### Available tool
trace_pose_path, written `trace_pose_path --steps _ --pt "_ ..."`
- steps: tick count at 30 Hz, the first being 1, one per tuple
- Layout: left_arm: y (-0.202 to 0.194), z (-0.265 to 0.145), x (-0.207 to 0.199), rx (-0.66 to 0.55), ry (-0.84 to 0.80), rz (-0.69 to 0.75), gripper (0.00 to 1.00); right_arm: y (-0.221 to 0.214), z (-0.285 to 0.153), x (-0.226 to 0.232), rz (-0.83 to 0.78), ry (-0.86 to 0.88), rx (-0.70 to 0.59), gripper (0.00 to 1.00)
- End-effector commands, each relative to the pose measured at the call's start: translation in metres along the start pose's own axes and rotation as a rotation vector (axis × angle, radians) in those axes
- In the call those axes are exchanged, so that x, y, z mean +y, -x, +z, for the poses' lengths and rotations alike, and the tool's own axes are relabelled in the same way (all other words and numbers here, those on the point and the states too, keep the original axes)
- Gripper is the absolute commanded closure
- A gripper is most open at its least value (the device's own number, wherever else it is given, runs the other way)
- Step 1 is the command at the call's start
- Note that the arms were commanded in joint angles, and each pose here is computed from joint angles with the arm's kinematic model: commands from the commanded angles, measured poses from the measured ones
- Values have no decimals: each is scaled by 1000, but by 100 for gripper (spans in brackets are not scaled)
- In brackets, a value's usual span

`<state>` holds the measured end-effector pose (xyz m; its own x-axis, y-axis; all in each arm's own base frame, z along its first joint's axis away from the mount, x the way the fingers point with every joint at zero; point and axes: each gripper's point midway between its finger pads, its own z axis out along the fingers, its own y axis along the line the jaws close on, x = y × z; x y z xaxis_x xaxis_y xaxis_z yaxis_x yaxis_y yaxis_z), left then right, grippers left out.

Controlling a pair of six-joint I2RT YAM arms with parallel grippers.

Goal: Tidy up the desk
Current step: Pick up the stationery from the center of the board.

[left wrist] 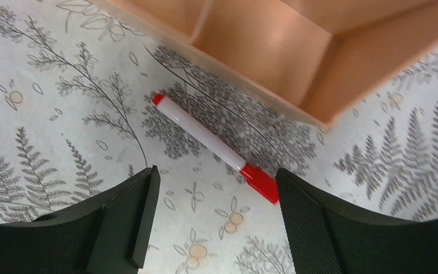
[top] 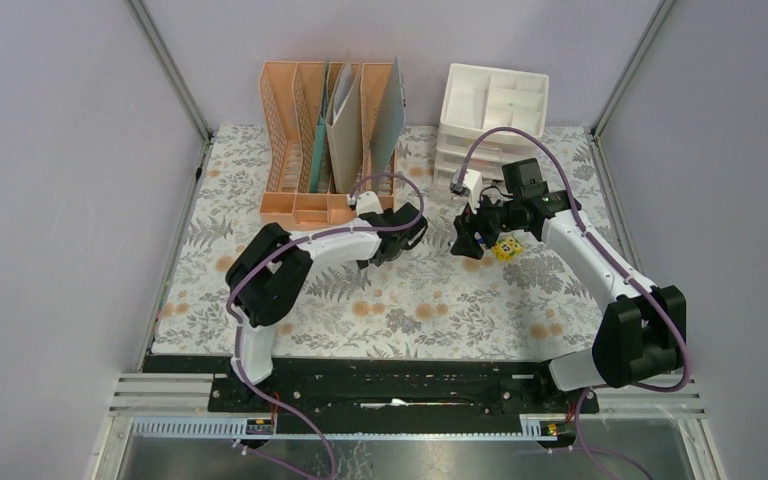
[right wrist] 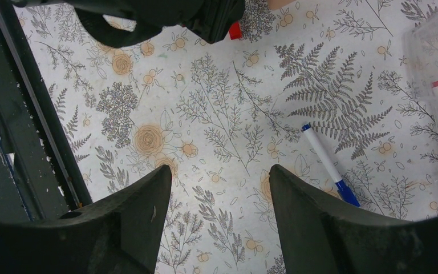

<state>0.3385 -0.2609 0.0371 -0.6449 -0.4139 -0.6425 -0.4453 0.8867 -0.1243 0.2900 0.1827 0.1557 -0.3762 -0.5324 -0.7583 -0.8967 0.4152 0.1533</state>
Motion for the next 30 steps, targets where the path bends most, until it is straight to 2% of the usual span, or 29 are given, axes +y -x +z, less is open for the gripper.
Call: trace_pose_path --steps 1,6,11,15,20,27,28,30 --pt "18 7 -5 -61 19 -37 22 2 1 2 18 20 -16 29" --pt "11 17 -5 -51 37 -18 27 2 0 1 18 18 -17 29" --pt "5 23 -1 -39 53 -7 27 2 0 1 20 19 -17 29" --pt "1 25 2 -25 58 1 35 2 0 2 20 19 -19 29" --pt "-6 22 13 3 65 7 53 3 0 2 22 22 -22 29" --pt "-20 13 39 42 80 28 96 2 1 3 25 30 -22 29" --pt "-22 12 43 47 82 33 100 2 1 3 25 31 -22 29" --pt "-26 8 52 59 84 44 100 2 2 5 28 40 -25 29"
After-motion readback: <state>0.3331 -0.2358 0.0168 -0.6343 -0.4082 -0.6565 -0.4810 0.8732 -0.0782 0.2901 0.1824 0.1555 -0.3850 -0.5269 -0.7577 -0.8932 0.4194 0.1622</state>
